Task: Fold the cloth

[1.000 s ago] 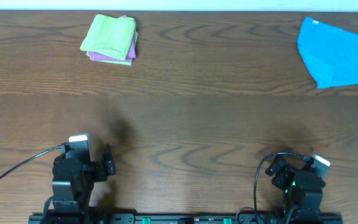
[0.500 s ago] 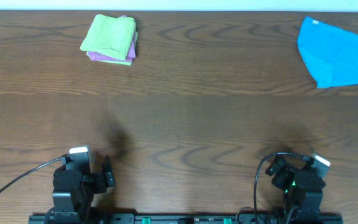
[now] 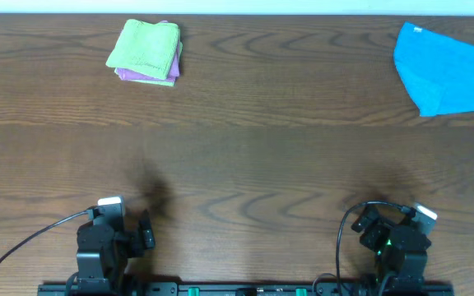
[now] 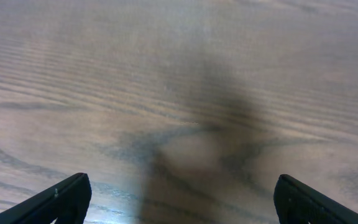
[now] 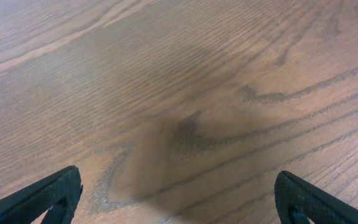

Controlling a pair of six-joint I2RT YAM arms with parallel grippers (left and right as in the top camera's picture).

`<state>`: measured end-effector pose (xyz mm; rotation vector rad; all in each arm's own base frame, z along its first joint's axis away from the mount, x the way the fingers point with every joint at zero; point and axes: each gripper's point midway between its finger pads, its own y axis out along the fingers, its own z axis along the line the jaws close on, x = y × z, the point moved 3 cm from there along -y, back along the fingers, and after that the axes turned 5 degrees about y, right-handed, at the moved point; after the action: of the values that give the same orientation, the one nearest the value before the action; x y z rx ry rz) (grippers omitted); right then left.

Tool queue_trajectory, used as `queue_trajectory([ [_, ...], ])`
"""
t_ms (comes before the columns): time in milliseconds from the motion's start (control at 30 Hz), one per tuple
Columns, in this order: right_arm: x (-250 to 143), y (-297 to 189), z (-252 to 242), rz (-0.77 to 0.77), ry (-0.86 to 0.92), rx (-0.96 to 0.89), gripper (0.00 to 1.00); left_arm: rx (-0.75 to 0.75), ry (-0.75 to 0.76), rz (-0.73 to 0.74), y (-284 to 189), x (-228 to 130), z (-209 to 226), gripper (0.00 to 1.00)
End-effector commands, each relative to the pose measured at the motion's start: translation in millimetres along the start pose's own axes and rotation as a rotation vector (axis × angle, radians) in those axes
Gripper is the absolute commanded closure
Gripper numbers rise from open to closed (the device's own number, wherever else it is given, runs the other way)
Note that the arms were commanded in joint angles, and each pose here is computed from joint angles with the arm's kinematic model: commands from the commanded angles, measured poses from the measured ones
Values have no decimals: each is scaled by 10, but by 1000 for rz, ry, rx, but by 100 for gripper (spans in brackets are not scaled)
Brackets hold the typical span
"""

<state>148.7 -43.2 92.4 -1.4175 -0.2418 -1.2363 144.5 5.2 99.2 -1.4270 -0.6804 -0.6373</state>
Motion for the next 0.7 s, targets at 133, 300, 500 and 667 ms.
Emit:
queue_trajectory([
  [133, -20, 16, -27, 0, 12, -13, 1, -9, 6, 13, 85, -116, -13, 5],
  [300, -20, 16, -27, 0, 12, -13, 1, 0, 6, 7, 79, -129, 0, 5],
  [500, -20, 16, -26, 0, 12, -13, 1, 3, 8, 26, 80, -172, 5, 5],
  [667, -20, 16, -27, 0, 12, -13, 1, 2, 7, 26, 81, -171, 4, 5],
])
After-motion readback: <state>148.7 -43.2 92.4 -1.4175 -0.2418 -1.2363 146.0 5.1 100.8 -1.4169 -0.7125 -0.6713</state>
